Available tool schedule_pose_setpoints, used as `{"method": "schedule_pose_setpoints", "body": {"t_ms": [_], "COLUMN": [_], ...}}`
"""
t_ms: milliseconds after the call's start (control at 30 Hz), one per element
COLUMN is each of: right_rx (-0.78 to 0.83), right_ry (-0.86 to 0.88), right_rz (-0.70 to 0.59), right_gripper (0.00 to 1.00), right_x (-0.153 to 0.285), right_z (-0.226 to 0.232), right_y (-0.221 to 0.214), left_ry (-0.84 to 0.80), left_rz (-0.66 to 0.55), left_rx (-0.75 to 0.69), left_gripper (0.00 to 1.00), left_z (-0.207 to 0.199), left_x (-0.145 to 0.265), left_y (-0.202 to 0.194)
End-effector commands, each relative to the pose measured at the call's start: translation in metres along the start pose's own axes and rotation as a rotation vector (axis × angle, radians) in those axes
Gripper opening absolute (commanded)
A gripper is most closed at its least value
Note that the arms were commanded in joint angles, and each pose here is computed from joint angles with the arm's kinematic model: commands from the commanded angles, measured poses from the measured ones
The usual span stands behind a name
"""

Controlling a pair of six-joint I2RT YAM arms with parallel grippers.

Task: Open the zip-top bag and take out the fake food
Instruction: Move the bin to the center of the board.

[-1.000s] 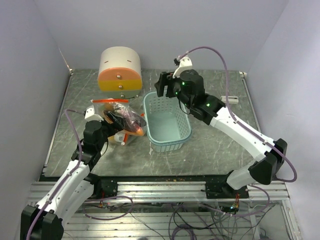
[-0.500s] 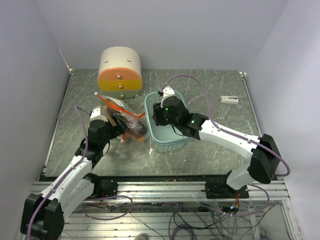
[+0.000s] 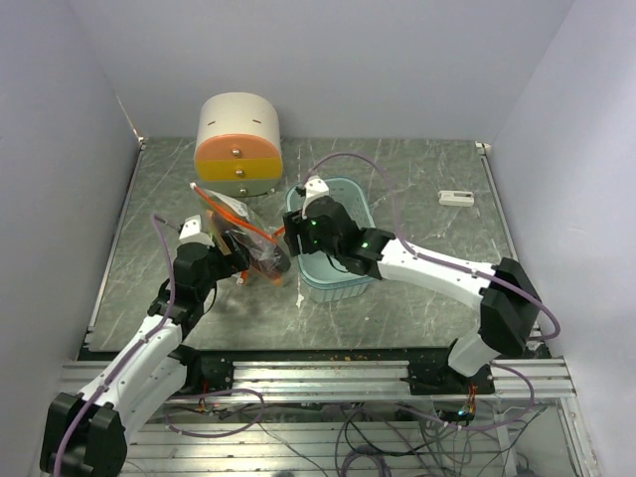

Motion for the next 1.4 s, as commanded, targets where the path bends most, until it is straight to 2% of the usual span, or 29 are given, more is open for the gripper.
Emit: {"method": "schedule_pose_setpoints", "body": {"t_ms": [0,100,300,567,867,1233,1267,1367], "right_rx": [0.047,0.062,0.074,0.035,0.004,0.021,0.011,0.031], "right_ry": [-0.054,-0.097,-0.220,-0.305,-0.419,-0.538,-0.553,-0.562], "right_rz": [0.045,0.067,0.072,0.061,0.021,0.041,0.029,0.026], "right_gripper": [0.61,0.53,0.22,0.01,0.00,0.00,0.01,0.16], "right_x": [-0.014,-0.019,-0.014,-0.016,-0.050,-0.125,-0.130,-0.144], "right_z": [-0.004,-0.011,-0.039,-0.101,-0.179,-0.252,-0.260,-0.268], "right_y": [-0.008,-0.014,-0.010,0.004,0.039,0.056,0.065,0.075], "left_ry": [0.056,0.060,0.056,0.031,0.059,0.040,0.040,0.043], "left_rz": [0.006,-0.008,-0.018,-0.038,0.019,-0.038,-0.036,-0.025], "left_rx": [-0.039,-0.039,-0.034,-0.020,-0.037,-0.014,-0.016,-0.020], "left_gripper": [0.99,0.99,0.99,0.99,0.99,1.00,1.00,1.00], "left_z": [0.019,0.022,0.024,0.022,0.024,0.024,0.024,0.024], "left_x": [0.003,0.006,0.010,0.014,0.004,0.015,0.015,0.013], "left_y": [-0.010,-0.009,-0.011,-0.010,-0.017,-0.010,-0.011,-0.012]}}
Point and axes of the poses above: each gripper's point midway between its finger pads, its own x axis back along the fingers, its own z axis along the line the jaws close on, y = z × x, the point moved 1 cm from there along x, back along the fingers, and after that the axes turned 8 degrees about x, right-handed, at the moved point
